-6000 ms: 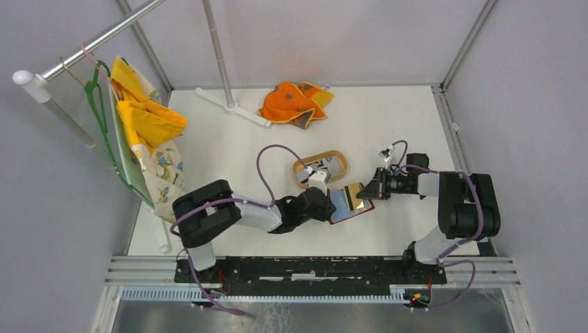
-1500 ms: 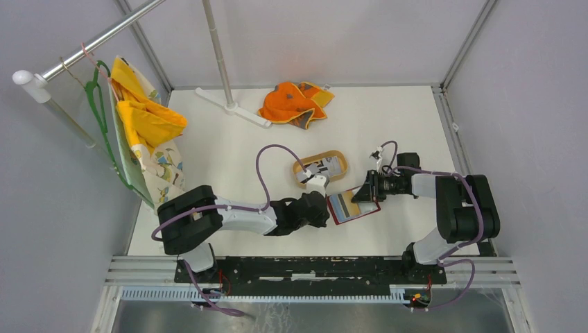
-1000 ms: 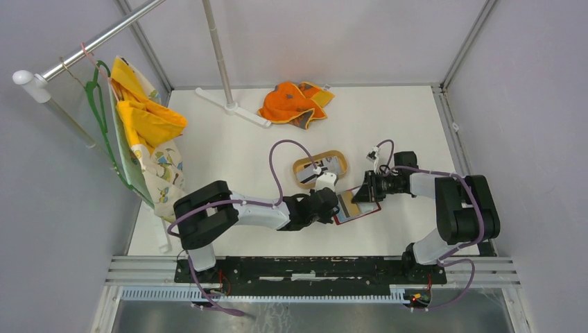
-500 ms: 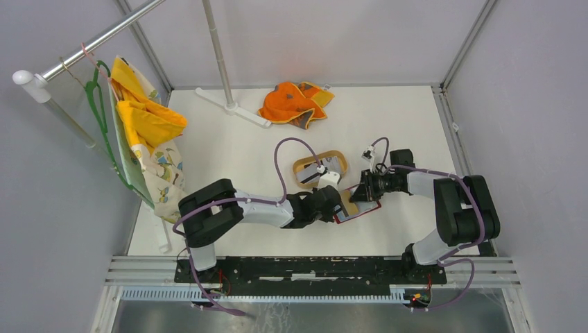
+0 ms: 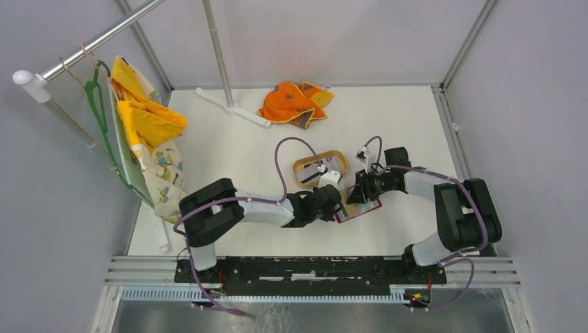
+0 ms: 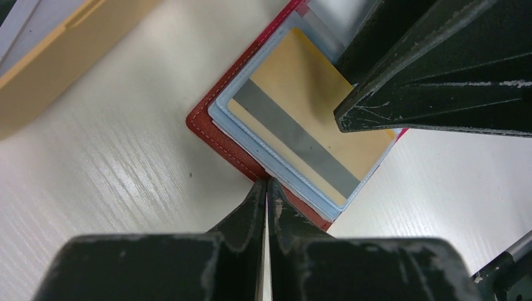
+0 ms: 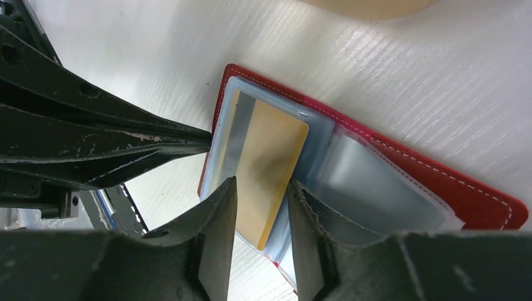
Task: Put the credit cards into the card holder
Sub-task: Insert the credit card into the card holder.
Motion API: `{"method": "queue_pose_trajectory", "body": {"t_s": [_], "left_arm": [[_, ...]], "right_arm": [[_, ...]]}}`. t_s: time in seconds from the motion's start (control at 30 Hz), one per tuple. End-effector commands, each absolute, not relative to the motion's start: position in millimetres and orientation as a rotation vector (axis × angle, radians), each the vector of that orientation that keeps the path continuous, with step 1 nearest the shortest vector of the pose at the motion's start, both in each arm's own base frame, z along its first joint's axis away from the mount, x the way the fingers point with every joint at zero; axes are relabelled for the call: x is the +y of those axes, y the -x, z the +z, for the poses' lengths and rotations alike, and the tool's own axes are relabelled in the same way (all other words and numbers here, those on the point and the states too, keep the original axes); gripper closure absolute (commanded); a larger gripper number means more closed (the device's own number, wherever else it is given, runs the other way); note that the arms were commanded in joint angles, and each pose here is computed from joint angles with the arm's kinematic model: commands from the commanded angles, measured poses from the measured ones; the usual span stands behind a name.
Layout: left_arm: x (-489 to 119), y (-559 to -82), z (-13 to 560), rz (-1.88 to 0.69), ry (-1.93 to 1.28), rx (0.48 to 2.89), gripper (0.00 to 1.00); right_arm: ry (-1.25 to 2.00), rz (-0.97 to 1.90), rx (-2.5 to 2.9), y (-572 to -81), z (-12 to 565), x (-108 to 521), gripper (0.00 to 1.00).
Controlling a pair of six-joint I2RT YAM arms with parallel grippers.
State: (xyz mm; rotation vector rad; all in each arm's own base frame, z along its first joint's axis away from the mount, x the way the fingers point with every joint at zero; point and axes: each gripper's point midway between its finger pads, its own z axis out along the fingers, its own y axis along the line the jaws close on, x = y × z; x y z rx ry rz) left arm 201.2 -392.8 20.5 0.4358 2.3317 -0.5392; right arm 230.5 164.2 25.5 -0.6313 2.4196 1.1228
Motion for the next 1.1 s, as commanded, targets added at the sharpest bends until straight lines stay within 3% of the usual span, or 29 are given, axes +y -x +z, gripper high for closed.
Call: {"method": "queue_pose_trajectory", "body": {"t_s": [0.0, 0.3, 0.5, 0.6, 0.77, 0.8, 1.07], "left_arm": [[-408, -209, 49, -0.64, -0.423, 2.246, 0.92], [-389, -188, 94, -0.861, -0.357, 2.135, 0.84], [-372, -177, 147, -1.052, -0.308, 1.942, 0.76], [-359, -174, 172, -1.121, -0.27, 1.821, 0.64], [-341, -175, 188, -1.143, -0.206, 1.743, 0.2], [-341, -175, 185, -1.135, -0.207, 1.76, 0.15], [-343, -164, 159, -1.252, -0.153, 1.792, 0.16]], "right_arm": [[0.717, 0.997, 2.373, -247, 37, 159, 0.57], [0.88, 0.801, 2.172, -267, 75, 150, 0.55], [1.179, 0.708, 1.769, -257, 120, 159, 0.54], [1.429, 0.613, 1.379, -235, 144, 171, 0.49], [1.792, 0.591, 0.852, -188, 142, 183, 0.43], [1.79, 0.642, 0.862, -186, 141, 184, 0.43], [1.811, 0.612, 1.215, -210, 85, 164, 0.64]]}}
